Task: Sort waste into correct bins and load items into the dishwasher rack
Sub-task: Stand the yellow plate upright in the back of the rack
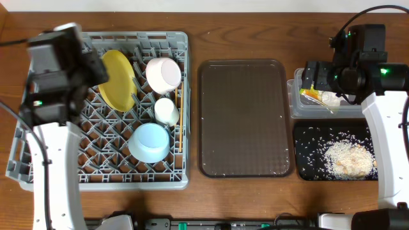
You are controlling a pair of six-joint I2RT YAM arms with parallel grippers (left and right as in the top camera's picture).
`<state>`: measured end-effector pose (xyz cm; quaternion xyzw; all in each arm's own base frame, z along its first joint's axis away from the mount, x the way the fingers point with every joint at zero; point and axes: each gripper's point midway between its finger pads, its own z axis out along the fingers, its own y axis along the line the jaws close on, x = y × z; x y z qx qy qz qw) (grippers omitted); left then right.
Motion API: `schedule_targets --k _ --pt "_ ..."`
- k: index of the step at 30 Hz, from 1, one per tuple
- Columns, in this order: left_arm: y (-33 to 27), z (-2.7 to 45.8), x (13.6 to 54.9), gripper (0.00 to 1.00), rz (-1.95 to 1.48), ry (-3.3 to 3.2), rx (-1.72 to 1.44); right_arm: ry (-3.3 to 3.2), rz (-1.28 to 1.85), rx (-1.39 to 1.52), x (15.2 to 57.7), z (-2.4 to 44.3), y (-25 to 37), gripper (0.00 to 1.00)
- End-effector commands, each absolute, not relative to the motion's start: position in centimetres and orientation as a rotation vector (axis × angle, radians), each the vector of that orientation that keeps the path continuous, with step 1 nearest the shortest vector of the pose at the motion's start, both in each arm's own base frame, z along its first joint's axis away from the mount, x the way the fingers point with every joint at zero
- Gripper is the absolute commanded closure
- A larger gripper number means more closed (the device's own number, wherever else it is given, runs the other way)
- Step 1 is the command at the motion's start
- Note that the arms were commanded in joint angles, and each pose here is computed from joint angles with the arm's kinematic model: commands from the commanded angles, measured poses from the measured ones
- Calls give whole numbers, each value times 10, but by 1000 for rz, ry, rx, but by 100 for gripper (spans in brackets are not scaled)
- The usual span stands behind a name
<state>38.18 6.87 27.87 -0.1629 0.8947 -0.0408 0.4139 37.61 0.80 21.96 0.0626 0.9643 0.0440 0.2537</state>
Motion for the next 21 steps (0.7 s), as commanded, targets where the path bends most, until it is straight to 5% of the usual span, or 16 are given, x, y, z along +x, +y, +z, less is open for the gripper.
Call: schedule_targets --k 1,11,21 --pt "72 249 382 90 -251 2318 -477 2621 116 147 377 220 10 1" --pt "75 163 400 91 -404 2518 -571 2621 116 147 377 220 10 1" --pt "31 217 403 83 -685 2380 -400 2621 116 147 377 220 10 1"
